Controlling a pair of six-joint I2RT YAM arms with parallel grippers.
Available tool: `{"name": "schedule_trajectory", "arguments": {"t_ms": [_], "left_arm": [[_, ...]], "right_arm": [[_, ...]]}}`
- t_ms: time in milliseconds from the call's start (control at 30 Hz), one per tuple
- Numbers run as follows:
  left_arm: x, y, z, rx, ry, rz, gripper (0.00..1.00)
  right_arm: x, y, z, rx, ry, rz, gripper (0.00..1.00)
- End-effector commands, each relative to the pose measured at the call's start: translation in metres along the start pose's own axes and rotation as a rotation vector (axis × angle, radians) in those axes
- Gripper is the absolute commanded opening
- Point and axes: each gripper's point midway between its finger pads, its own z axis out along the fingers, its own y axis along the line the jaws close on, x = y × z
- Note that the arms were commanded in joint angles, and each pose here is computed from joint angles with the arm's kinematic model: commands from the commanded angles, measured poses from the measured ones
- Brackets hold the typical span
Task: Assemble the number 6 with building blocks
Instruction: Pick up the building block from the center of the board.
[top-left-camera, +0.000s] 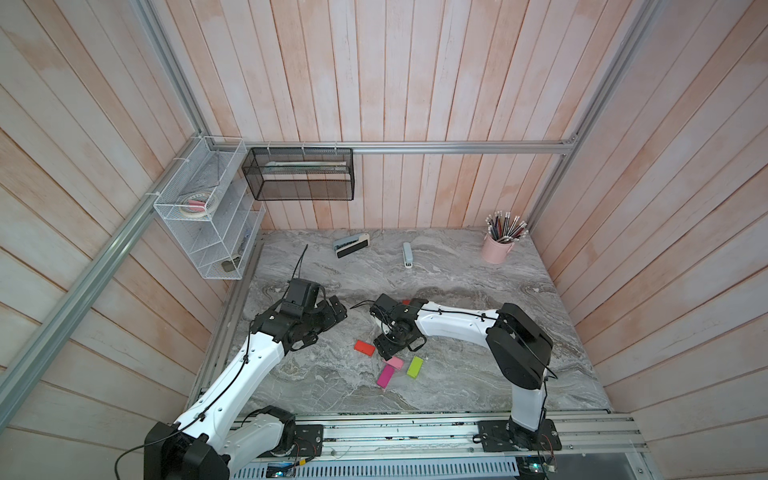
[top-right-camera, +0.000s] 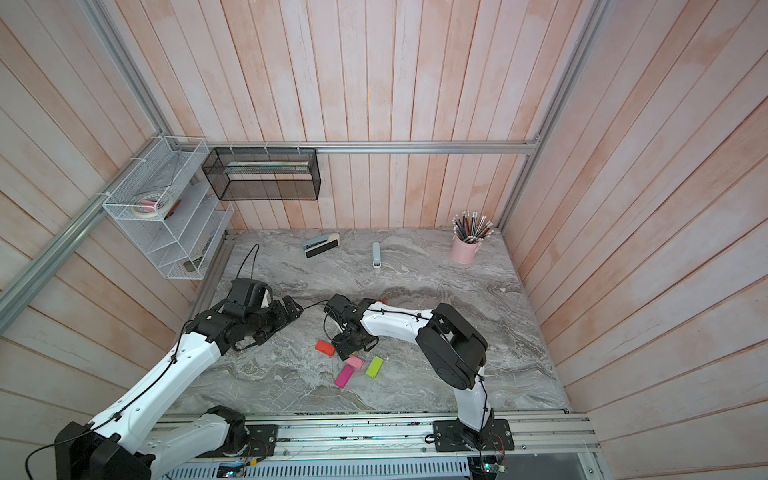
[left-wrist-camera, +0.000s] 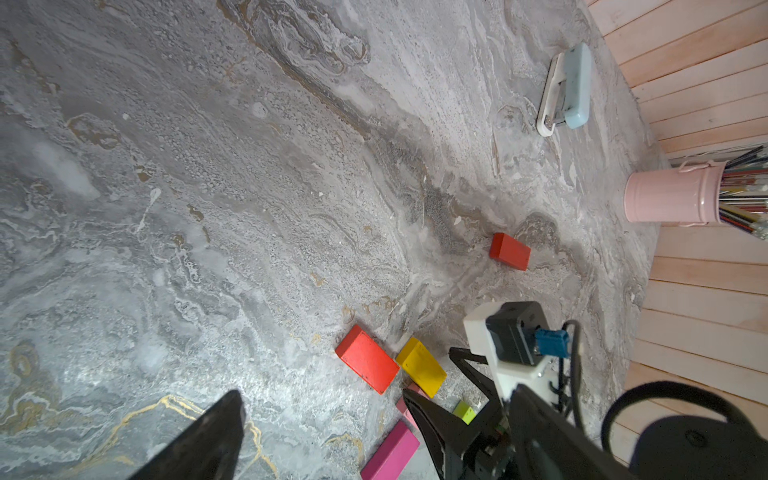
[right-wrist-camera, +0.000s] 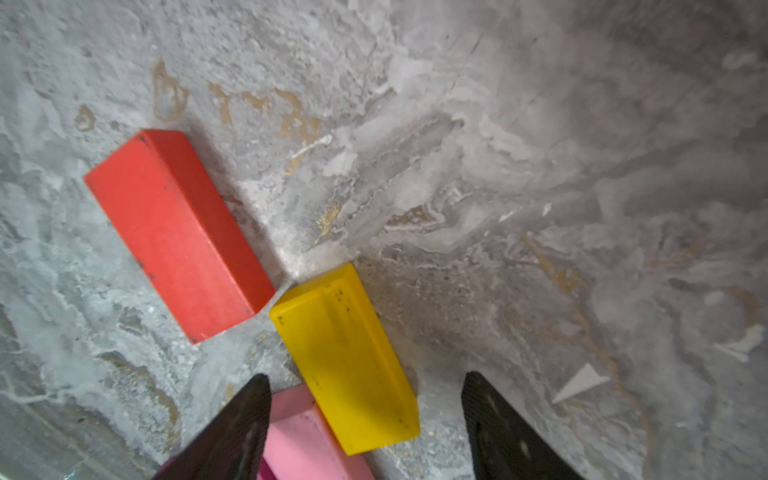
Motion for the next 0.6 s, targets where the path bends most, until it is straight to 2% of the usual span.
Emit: {"name": "schedule_trajectory", "arguments": {"t_ms": [0,133,233,367,400,567], "left_arm": [[0.008,0.005,-0.002,-0.008,0.019,-0.005,1.0],[0.008,0.007,-0.004,-0.012,0.016,0.001,1.0],[0.009,0.008,-0.004,-0.015,0.016,0.003,1.0],[0.01,0.009,-0.003,-0.011,0.016,0.004,1.0],[0.01,0.009,-0.003,-0.012,0.017,0.003,1.0],[0.011,0.009,-0.002,-0.006,0.017,0.003,1.0]], "right_arm": [[-0.005,-0.002,0.004,0.028,0.002,-0.007,0.72],[0.001,-0.004,0.006,0.033,0.019,0.001,0.67],[0.005,-0.005,0.006,0.038,0.03,0.007,0.58],[0.008,-0.006,0.004,0.039,0.037,0.019,0.56],[0.009,-0.007,0.002,0.04,0.036,0.023,0.53],[0.016,-0.007,0.0,0.034,0.045,0.043,0.53]]}}
